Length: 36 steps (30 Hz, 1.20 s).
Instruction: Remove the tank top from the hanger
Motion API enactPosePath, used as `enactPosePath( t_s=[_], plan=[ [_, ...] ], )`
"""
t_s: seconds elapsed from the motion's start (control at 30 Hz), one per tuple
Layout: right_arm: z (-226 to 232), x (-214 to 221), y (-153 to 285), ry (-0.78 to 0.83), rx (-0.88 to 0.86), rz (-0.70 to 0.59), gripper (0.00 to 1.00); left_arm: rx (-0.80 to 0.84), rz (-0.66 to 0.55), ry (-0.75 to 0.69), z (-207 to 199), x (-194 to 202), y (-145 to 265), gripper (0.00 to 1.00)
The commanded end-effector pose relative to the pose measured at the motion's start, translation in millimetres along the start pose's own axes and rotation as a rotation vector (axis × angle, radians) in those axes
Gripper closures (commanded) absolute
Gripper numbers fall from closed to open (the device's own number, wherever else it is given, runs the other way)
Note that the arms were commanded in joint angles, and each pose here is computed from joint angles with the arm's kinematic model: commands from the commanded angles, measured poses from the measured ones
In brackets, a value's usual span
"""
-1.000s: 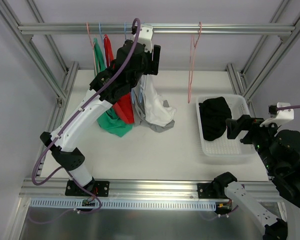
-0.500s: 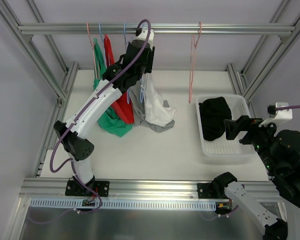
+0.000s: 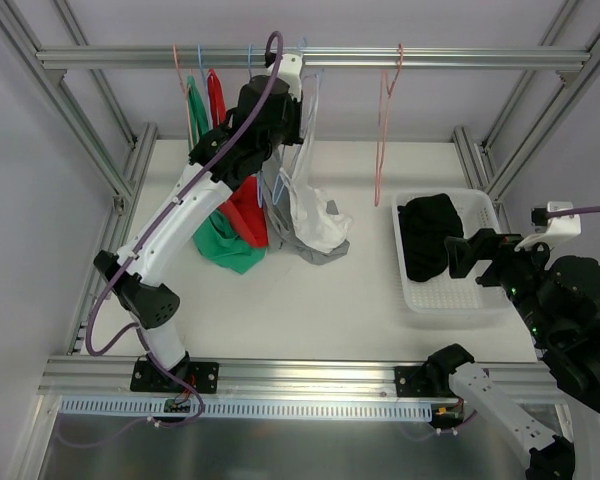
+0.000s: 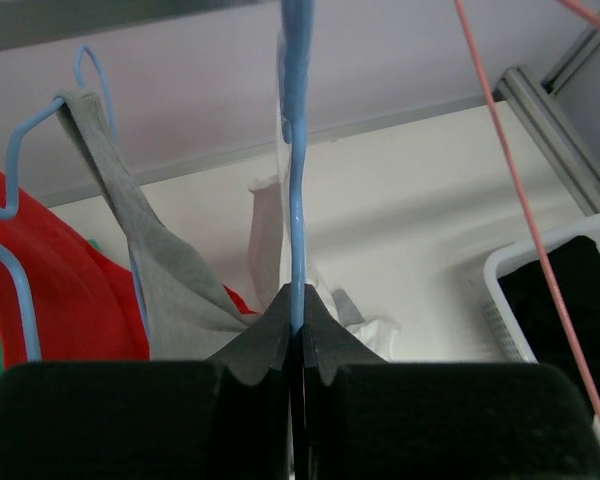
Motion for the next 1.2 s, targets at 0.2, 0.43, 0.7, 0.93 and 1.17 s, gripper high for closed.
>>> enactPosePath(
  t_s=[0.2, 0.43, 0.7, 0.93, 1.17],
  plan=[
    [8.5, -13.1, -10.3, -0.001, -0.049, -0.048, 0.01, 0.225, -0.126, 0.109, -27.1, -49.0, 81.0, 1.00],
    [28.9, -14.9, -12.3, 0.017, -0.220, -0.073, 0.01, 0.296, -0.031, 0.103, -32.8, -6.1, 117.9, 1.00],
    [95.0, -24.0, -32.0, -0.013, -0.730, -0.099, 0.00, 0.474, 0.170, 0.071, -19.5, 93.1, 200.7, 1.00],
    [133.1, -11.5, -90.4, -0.014, -0.854, 0.007, 0.26, 0.579, 0.329, 0.257, 16.5, 152.7, 250.6, 1.00],
    [175.6, 1.3, -116.6, 0.052, -0.914, 0.071, 0.48, 0.634, 0.322, 0.332, 32.0, 157.1, 273.3, 1.00]
  ],
)
Point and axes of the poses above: each gripper's point midway between its finger pads, its own y axis back along the fingers, its own z axis along the line the jaws close on, x = y × z, the point moved 6 cm from there along y, back along the fingers, and after that the axes turned 13 degrees about y, right-handed, at the moved point
